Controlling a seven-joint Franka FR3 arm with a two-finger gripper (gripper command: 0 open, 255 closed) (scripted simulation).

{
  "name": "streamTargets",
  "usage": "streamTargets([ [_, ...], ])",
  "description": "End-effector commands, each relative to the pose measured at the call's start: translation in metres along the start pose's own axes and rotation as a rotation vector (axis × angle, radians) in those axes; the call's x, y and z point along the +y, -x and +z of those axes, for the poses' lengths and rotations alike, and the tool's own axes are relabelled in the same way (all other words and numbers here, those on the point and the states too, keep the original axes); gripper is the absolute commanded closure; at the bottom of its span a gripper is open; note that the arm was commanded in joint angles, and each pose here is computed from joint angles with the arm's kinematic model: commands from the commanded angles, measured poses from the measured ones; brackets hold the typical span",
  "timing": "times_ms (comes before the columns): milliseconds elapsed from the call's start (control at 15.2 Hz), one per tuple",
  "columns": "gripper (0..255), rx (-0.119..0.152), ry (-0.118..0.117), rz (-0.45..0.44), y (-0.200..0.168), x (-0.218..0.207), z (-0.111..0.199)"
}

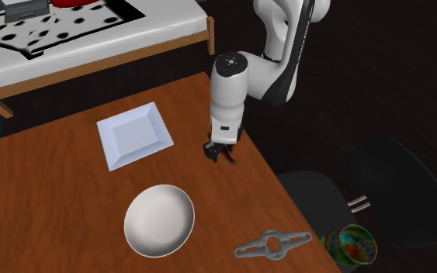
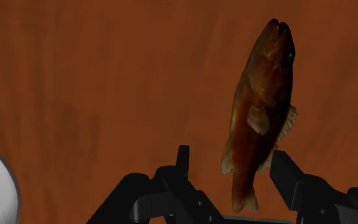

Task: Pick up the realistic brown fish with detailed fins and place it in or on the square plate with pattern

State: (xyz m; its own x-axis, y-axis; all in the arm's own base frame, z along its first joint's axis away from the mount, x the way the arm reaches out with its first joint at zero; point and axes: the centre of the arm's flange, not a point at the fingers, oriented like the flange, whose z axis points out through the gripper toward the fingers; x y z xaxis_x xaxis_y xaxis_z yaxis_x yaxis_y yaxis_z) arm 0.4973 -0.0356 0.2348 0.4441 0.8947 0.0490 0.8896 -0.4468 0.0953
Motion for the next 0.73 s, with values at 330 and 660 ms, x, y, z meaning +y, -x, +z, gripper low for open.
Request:
streamTargets([
  [330,255,0.0,0.0,0.001,0.0,0.0,0.001],
  [660,255,0.0,0.0,0.001,0.0,0.001,-0.01],
])
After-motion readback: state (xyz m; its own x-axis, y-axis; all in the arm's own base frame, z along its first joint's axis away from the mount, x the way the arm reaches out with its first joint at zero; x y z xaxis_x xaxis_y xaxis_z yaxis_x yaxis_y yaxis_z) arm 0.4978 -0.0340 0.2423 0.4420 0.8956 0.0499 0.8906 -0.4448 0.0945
